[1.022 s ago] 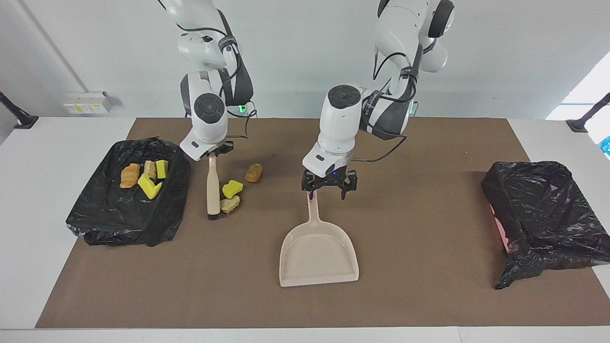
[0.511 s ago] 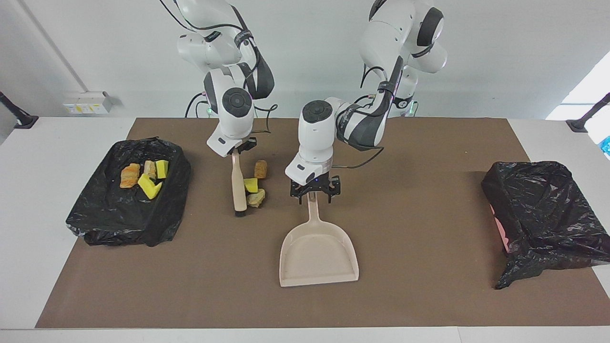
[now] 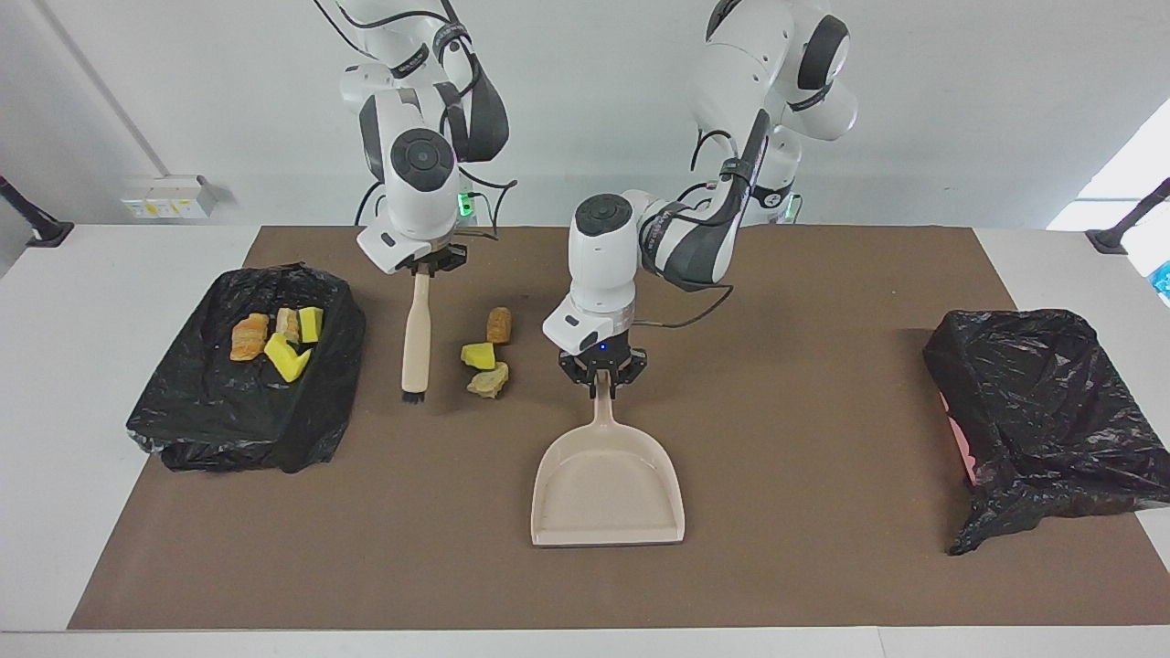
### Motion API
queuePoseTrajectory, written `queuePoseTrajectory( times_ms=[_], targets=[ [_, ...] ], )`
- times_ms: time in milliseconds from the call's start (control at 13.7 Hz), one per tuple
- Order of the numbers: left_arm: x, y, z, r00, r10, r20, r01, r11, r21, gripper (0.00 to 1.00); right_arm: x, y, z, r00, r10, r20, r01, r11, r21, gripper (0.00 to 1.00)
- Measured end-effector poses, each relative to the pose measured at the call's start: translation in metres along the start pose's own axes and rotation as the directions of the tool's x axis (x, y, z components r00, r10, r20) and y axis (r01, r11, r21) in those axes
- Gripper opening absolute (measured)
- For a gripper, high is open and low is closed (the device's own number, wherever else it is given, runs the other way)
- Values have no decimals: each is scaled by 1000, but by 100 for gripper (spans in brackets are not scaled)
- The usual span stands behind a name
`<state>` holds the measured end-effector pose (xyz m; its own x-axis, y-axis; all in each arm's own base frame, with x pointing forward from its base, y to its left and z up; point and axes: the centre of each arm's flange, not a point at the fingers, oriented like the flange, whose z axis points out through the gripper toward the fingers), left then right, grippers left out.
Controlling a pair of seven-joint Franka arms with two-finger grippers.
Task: Sweep and dump trash in bin
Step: 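Sweep the remaining sponge bits toward the dustpan with the right gripper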
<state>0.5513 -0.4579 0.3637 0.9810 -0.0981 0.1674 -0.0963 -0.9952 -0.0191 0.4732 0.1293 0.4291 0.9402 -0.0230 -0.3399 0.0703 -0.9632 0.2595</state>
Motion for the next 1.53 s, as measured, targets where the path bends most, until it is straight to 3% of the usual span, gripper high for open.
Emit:
queuePoseTrajectory(
  times_ms=[584,803,876,1095,1314,1533],
  targets=[
    [2,-3,1,1000,-6,3,6,1000,-2,31,-21,-9,16,1000,-9,18,9,1000,-15,26],
    [-1,-6,8,1000,-7,18,7,1000,2,59,-21,-12,15,1000,-4,17,4,1000,19,26],
    [-1,-6,9,1000,-10,22,10,1000,0,59,-21,-13,15,1000,-4,18,4,1000,21,26],
    [-2,-6,9,999,-15,29,15,1000,-7,31,-22,-12,18,1000,-3,25,3,1000,21,26],
    [1,-8,5,1000,1,23,-1,1000,-9,31,-22,-13,19,1000,-4,27,3,1000,21,26],
    [13,-39,-17,982,181,48,-181,983,5,31,-21,-16,18,1000,-3,22,2,999,39,26]
  ],
)
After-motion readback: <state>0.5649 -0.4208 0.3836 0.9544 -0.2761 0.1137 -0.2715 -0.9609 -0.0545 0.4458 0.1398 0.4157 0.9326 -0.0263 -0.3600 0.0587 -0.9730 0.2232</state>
